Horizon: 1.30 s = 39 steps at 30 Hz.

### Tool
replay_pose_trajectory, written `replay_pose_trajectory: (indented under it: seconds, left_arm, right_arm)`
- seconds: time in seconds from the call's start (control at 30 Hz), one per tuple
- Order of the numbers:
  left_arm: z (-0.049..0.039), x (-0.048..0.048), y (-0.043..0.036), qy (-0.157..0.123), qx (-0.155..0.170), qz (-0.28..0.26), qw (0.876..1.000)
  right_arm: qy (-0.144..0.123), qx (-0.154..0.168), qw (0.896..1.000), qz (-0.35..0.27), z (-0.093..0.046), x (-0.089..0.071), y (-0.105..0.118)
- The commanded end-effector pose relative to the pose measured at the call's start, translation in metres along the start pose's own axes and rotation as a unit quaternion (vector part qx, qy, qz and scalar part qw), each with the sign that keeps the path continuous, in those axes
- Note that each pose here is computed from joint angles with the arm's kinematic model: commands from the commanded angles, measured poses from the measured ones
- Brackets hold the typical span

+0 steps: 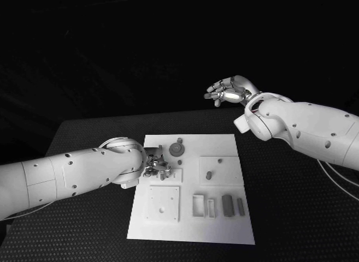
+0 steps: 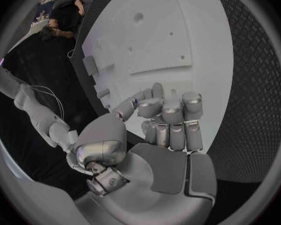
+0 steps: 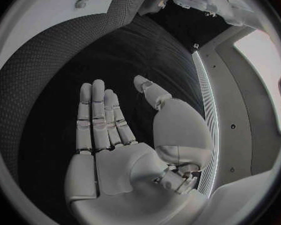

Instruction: Assemble the parts on the task board

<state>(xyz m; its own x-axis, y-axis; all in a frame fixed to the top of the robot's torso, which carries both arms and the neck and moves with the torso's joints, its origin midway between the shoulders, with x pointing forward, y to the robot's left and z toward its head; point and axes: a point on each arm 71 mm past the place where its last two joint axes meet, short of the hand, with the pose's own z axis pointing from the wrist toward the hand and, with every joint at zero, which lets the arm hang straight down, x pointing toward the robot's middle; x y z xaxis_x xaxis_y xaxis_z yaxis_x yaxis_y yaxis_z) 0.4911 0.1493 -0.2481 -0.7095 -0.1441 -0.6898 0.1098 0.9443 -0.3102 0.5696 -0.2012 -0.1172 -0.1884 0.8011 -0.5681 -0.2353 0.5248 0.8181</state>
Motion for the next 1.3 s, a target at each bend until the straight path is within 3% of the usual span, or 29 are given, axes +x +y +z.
replay_pose_trajectory:
  seconds: [0.03, 0.3, 0.83, 1.3]
  left_arm:
    - [0.0014, 0.0061, -0.0058, 0.04, 0.007, 0.006, 0.999]
    - [0.0015, -0.004, -0.0052, 0.036, 0.001, 0.004, 0.999]
    - [0.0045, -0.0145, -0.0082, 0.032, -0.005, -0.008, 0.999]
    - [0.0051, -0.0142, -0.0096, 0.048, -0.007, 0.0, 0.999]
  right_arm:
    - [0.008, -0.003, 1.0, -0.001, 0.0, 0.002, 0.001]
    - [0.01, -0.003, 1.0, -0.001, 0.001, 0.003, 0.001]
    - [0.012, -0.001, 1.0, 0.0, 0.001, 0.004, -0.001]
    - [0.014, 0.0, 1.0, 0.0, 0.001, 0.004, -0.001]
